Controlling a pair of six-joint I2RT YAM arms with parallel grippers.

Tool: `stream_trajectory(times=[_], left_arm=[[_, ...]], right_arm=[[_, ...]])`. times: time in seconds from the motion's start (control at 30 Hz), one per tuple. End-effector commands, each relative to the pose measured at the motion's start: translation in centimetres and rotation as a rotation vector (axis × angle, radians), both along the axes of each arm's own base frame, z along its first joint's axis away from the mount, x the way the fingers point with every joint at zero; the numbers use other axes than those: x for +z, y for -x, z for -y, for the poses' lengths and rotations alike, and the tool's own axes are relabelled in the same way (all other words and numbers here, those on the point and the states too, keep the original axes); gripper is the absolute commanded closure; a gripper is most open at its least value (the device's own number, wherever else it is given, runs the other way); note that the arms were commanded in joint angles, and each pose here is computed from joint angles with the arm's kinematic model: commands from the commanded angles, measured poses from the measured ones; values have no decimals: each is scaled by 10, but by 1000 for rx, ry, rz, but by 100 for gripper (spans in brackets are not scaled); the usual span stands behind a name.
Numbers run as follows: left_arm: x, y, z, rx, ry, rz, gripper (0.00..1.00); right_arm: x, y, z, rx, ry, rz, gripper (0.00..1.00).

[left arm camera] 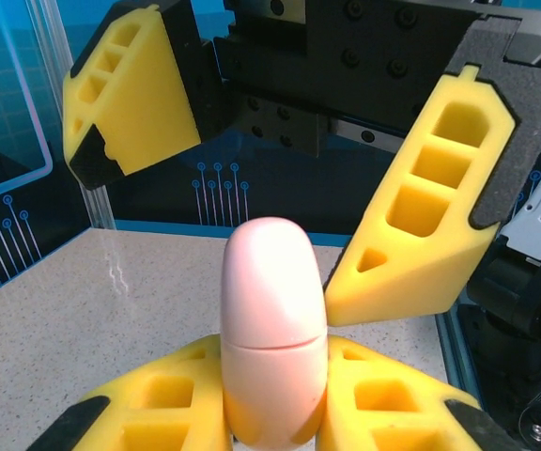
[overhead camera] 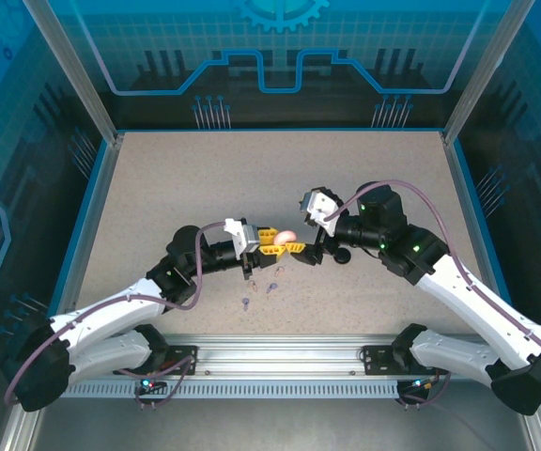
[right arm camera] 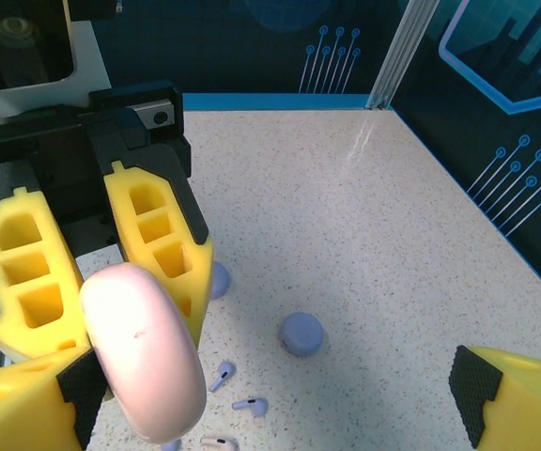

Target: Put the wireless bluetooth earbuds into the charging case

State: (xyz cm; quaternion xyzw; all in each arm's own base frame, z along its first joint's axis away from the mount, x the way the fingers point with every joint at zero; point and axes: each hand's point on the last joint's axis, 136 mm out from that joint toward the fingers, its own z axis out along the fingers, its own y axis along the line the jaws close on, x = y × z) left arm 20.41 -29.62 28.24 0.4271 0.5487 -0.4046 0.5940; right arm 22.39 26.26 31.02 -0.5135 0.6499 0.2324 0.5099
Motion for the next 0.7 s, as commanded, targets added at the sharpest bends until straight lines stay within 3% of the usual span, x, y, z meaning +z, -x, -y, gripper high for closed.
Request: stream_trajectory(times=[0.0,0.43,0.67], left_arm=[[8,10,5,-52,12,42,100],[2,9,5,-49,-1,34,100],[0,5,3,-22,-1,29,100]], right_arm=[[25,-10,4,-44,-21,74,3],[35,-17,6,-57,-20,83,3],[43,-5,8,-17,-55,76,2]])
